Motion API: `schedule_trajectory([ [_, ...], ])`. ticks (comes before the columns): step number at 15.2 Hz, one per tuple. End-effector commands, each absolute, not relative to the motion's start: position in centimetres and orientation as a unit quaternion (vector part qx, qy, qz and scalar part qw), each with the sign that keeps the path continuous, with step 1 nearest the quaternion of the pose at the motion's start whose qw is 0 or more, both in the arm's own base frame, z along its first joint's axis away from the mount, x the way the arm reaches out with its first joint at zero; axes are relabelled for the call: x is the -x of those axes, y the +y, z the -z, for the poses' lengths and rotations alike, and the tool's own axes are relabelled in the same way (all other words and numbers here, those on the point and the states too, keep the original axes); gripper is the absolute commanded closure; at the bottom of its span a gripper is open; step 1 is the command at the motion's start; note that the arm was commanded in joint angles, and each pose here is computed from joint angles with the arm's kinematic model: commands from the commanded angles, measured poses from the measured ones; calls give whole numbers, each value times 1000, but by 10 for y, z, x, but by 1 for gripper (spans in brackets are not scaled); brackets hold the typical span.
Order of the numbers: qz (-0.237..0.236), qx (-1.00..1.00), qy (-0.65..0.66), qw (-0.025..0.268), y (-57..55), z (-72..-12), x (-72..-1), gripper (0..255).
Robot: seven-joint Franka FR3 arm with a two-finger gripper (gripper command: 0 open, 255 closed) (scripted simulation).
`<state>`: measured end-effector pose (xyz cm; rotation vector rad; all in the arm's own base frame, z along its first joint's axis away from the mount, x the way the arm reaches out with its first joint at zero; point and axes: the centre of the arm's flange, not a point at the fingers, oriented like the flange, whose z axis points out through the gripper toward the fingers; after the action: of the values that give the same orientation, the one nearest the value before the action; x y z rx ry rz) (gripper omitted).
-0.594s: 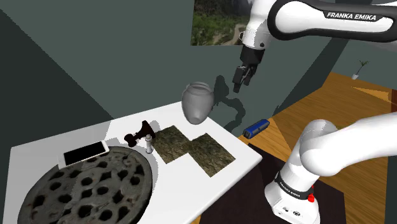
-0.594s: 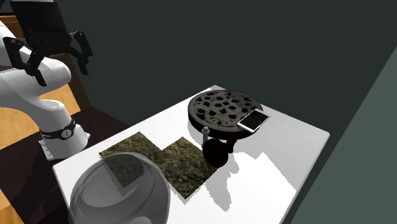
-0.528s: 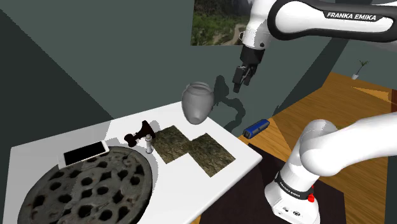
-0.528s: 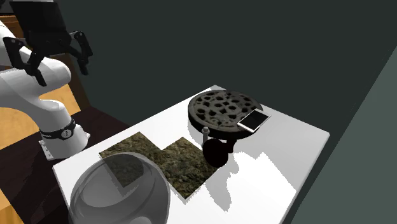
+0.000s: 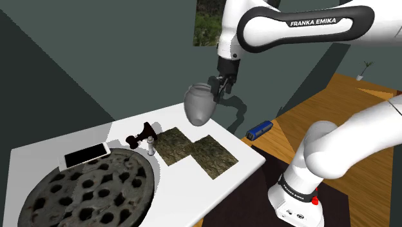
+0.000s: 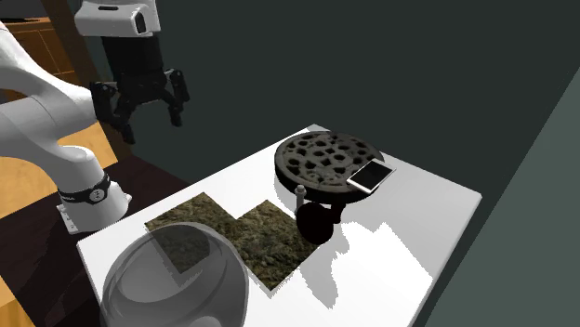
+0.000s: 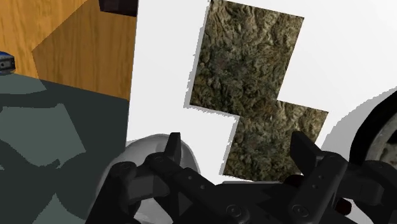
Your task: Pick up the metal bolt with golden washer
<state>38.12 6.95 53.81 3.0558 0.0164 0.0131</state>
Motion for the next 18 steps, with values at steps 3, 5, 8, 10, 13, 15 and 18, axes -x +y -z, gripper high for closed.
schedule_trajectory([
  [3, 8, -999, 11, 46, 103, -511, -417, 0],
  [5, 13, -999, 14, 48, 120, -497, -434, 0],
  [8, 22, -998, 19, 50, 145, -476, -460, 0],
  [10, 28, -998, 22, 52, 162, -462, -477, 0],
  [13, 37, -997, 27, 54, 187, -441, -502, 0],
  [15, 43, -997, 30, 56, 204, -426, -519, 0],
  [18, 51, -996, 34, 59, 230, -403, -543, 0],
])
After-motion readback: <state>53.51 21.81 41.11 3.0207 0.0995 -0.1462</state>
